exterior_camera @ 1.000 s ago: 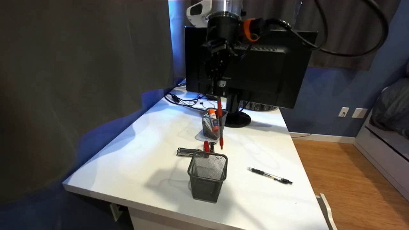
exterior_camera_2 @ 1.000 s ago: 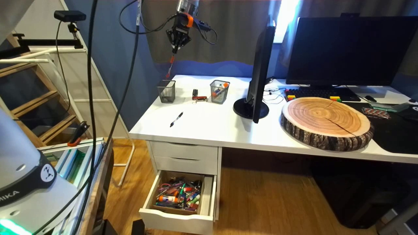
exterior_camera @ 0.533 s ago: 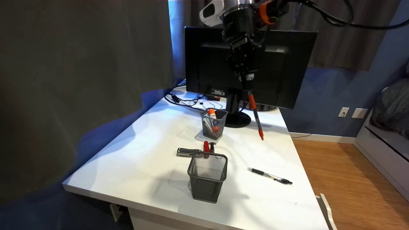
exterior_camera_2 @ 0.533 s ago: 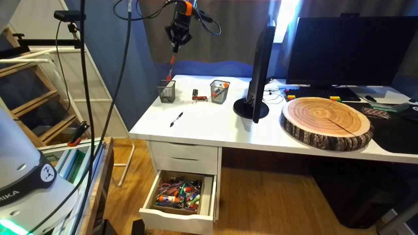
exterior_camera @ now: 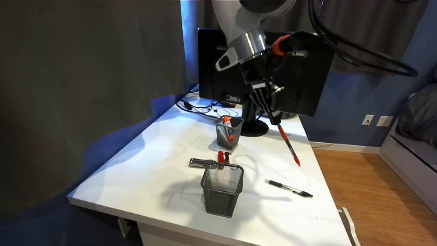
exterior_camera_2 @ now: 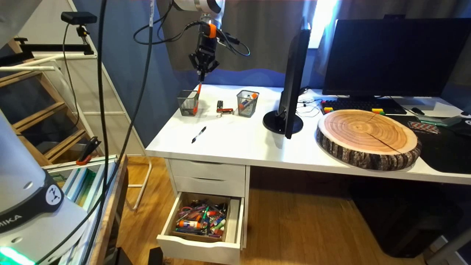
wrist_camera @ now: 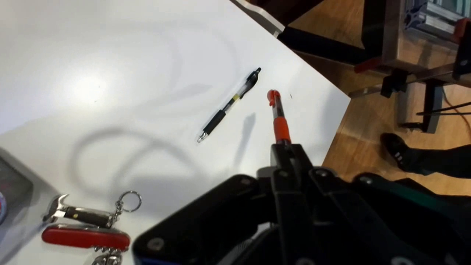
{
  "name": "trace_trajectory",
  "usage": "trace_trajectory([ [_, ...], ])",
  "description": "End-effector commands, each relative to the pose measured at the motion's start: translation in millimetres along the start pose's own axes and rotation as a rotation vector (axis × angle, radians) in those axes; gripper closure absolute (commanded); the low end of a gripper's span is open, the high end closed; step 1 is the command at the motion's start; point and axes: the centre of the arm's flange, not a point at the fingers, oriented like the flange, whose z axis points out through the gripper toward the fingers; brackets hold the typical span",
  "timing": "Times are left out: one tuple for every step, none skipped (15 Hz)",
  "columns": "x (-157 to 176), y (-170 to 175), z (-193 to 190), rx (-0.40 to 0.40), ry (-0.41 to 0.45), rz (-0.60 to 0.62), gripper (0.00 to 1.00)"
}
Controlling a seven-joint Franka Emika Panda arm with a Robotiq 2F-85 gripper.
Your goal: Put the black pen and orange pen on the table
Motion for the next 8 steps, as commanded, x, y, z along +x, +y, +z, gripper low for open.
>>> trace_trajectory([
  [14, 18, 21, 0.015, -0.101, 0.042, 0.99],
  [16, 21, 28, 0.022, -0.110, 0.044, 0.99],
  [17, 25, 37, 0.016, -0.120, 0.048, 0.99],
  [19, 28, 43, 0.012, -0.121, 0.052, 0.99],
  [19, 31, 51, 0.009, -0.126, 0.056, 0.99],
  [20, 34, 56, 0.006, -0.130, 0.062, 0.99],
  [20, 37, 60, 0.004, -0.135, 0.067, 0.99],
  [20, 40, 65, 0.002, -0.141, 0.073, 0.99],
])
